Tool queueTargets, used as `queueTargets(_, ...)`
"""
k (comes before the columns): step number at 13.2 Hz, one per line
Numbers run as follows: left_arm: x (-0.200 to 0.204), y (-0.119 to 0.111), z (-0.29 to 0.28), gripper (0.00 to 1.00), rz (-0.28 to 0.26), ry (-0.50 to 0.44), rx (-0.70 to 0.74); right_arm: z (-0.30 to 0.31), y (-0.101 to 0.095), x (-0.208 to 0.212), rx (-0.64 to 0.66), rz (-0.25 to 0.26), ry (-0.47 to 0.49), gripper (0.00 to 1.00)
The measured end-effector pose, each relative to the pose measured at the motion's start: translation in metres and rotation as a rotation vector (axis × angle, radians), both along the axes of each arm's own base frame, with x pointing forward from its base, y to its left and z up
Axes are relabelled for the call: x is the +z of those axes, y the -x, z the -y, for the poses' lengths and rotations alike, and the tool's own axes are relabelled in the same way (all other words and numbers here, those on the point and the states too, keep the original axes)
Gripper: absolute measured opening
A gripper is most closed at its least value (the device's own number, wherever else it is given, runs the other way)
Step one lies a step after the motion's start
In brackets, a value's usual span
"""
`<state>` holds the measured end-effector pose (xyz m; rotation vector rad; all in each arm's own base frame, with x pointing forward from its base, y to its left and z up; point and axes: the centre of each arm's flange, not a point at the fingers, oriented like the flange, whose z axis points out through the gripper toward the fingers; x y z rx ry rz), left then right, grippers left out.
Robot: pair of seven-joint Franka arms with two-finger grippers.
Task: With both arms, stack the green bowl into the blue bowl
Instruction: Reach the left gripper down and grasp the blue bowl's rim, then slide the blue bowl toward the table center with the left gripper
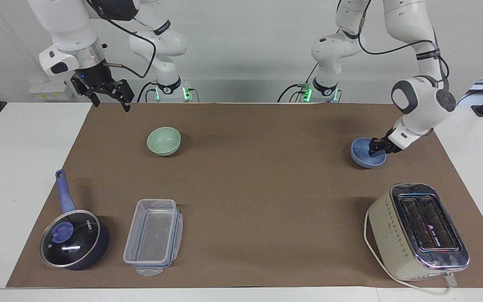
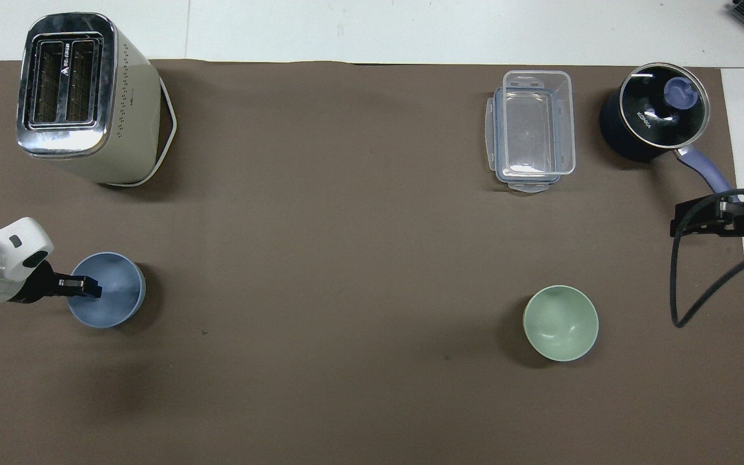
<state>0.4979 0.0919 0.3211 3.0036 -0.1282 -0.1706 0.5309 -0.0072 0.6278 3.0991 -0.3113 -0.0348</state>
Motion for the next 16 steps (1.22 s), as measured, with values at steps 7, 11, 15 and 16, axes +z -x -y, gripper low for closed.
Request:
queueTargets(7, 0.02, -0.013, -0.009, 0.04, 0.003, 0.03, 0.023, 0.002, 0.0, 0.0, -0.004, 0.0, 0.0, 1.0)
queueTargets(11, 0.052, -0.028, -0.017, 0.04, -0.031, 0.065, 0.028, 0.003, 0.0, 0.0, -0.006, 0.0, 0.0, 1.0)
queueTargets(15, 0.085, -0.042, -0.002, 0.04, -0.037, 0.09, 0.015, 0.005, 0.0, 0.0, -0.009, 0.0, 0.0, 1.0)
queueTargets(16, 0.091, -0.045, 0.007, 0.04, -0.039, 0.089, 0.016, 0.005, 0.0, 0.0, -0.01, 0.0, 0.0, 1.0)
